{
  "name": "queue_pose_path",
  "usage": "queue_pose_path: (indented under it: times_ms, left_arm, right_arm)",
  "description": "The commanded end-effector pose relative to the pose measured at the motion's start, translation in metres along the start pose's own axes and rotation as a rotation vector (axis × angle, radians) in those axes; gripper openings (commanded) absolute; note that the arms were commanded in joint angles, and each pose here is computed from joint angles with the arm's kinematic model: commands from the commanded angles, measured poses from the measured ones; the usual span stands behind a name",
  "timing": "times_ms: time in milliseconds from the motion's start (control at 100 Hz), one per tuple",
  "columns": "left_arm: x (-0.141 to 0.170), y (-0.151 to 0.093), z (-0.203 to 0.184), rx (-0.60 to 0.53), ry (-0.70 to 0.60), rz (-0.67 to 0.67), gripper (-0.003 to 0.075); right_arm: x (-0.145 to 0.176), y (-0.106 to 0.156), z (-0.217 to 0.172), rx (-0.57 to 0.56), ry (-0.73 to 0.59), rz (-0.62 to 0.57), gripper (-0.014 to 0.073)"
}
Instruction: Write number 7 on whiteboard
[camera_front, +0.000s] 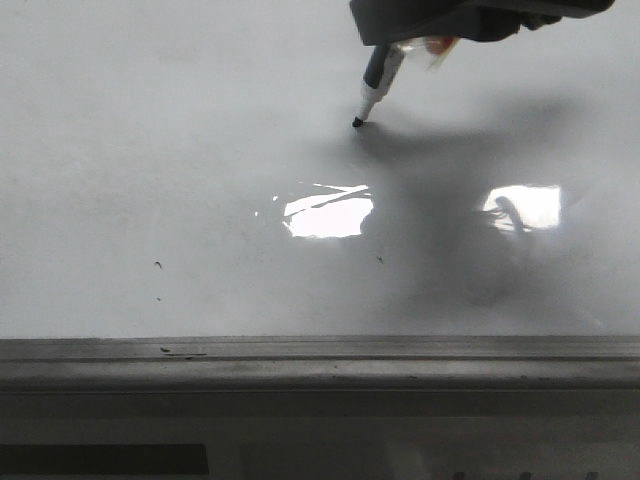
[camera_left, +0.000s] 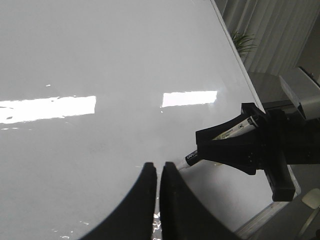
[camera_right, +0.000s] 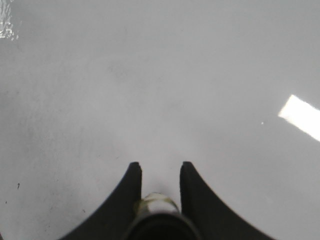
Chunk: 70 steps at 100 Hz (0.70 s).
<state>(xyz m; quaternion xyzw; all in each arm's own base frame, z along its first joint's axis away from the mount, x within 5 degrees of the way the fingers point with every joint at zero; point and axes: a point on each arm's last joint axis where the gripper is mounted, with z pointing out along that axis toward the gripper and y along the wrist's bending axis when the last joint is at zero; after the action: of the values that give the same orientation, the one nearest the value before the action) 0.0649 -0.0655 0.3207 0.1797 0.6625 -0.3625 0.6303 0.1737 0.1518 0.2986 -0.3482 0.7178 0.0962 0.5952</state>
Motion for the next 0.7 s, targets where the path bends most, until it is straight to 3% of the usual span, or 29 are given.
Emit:
queue_pose_path:
  times_ms: [0, 690]
  left_arm:
    - [-0.007, -0.006, 0.000, 0.047, -0.013, -0.032, -0.0020]
    - [-0.007, -0.006, 0.000, 0.047, -0.013, -0.032, -0.0020]
  right_arm:
    - [-0.008, -0.010, -0.003, 0.066, -0.034, 0.007, -0.0053]
    - [0.011, -0.024, -0.021, 0.204, 0.012, 0.057, -0.0053]
